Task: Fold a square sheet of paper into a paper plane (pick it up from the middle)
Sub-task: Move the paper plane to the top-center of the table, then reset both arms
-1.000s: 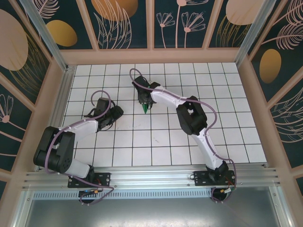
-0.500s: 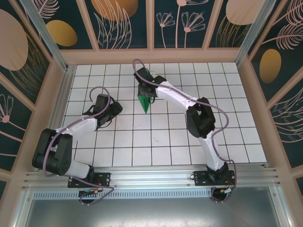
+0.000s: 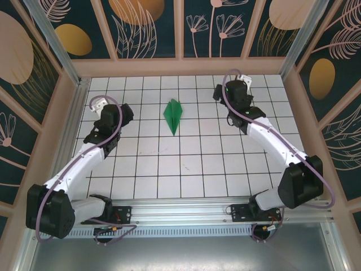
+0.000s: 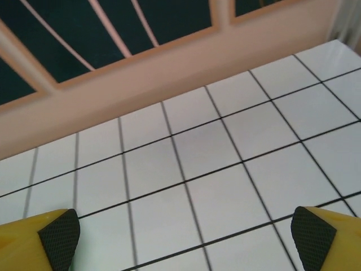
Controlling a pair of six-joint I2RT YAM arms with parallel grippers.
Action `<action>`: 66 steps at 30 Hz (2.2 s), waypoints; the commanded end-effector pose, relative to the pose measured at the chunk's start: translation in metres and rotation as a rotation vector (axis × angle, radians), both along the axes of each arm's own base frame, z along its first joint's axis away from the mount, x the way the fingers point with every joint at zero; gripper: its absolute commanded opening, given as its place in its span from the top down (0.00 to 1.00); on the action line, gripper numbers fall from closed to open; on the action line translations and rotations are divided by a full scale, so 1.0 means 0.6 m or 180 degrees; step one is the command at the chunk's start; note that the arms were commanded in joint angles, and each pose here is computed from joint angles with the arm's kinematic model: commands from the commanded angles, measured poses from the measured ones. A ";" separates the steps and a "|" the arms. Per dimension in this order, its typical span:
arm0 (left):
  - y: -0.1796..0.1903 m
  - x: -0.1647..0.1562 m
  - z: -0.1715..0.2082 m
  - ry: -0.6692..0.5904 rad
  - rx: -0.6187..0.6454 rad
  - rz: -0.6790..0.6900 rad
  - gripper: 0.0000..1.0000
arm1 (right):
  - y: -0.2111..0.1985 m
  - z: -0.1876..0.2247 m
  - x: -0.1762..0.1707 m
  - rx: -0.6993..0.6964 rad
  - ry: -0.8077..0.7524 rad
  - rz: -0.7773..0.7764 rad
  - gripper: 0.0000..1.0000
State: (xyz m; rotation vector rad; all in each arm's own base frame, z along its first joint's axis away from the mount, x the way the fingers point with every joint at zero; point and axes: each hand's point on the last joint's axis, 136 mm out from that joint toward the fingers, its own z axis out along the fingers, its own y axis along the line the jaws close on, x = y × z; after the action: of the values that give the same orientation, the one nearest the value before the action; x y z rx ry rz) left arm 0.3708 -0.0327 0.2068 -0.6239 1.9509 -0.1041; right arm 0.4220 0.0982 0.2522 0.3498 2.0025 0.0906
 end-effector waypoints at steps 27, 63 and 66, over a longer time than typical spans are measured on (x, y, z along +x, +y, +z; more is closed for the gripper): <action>0.118 -0.050 -0.078 -0.0920 0.1378 0.0084 0.02 | -0.204 -0.189 -0.126 -0.0673 -0.0848 -0.0277 0.01; 0.098 -0.009 -0.103 -0.1153 0.1351 -0.0269 0.01 | -0.190 -0.218 -0.078 -0.0498 -0.0985 0.0228 0.01; 0.098 -0.008 -0.104 -0.1144 0.1345 -0.0275 0.01 | -0.190 -0.218 -0.078 -0.0498 -0.0985 0.0229 0.01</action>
State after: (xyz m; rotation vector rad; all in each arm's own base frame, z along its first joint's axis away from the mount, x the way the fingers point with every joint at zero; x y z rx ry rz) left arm 0.3627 0.0249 0.1376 -0.2278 1.6068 0.1316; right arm 0.3683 -0.0166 0.1054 0.1536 1.7644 0.0049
